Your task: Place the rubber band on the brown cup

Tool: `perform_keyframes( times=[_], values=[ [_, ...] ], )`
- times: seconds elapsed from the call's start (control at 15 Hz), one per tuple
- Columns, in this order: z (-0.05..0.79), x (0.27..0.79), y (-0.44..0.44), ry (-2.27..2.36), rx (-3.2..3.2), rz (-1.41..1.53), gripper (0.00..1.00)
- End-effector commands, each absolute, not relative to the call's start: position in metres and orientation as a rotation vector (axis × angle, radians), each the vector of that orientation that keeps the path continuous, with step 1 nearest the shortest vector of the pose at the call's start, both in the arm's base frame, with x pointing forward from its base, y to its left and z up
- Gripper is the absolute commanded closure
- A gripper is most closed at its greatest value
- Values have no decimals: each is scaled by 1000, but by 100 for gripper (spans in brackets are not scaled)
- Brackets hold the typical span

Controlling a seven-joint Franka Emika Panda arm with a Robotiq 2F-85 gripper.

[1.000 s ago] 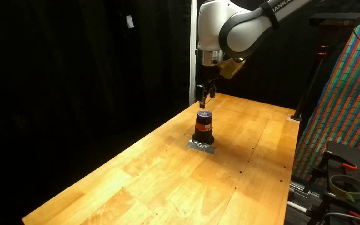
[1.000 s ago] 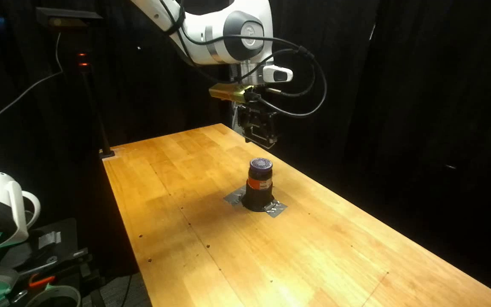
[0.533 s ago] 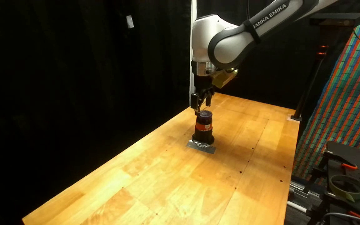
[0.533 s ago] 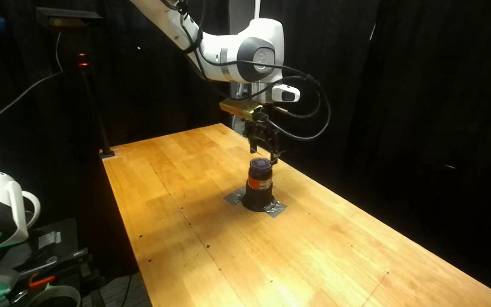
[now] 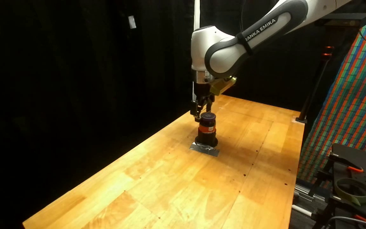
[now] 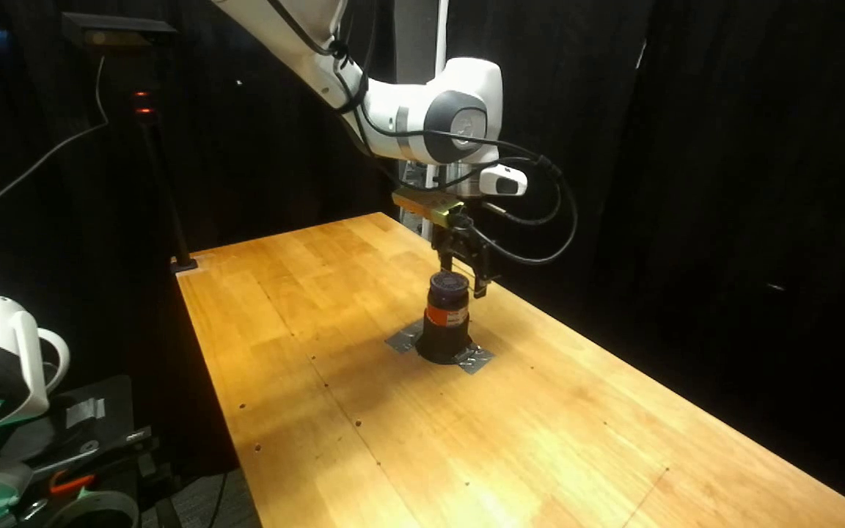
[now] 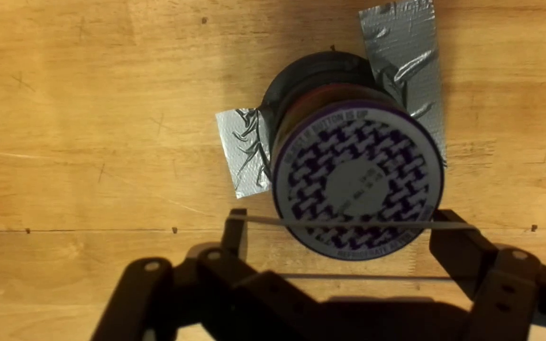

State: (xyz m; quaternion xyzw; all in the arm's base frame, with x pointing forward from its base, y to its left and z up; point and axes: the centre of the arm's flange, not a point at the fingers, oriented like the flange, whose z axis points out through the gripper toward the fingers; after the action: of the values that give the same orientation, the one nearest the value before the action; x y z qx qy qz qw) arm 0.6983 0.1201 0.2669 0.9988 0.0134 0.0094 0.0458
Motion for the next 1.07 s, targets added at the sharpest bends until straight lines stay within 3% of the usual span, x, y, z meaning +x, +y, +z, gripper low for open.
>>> perform_keyframes(
  times=[0.0, 1.0],
  values=[
    [260, 716, 119, 26, 3058, 8, 0],
    [269, 657, 90, 310, 3129, -406, 0]
  ],
)
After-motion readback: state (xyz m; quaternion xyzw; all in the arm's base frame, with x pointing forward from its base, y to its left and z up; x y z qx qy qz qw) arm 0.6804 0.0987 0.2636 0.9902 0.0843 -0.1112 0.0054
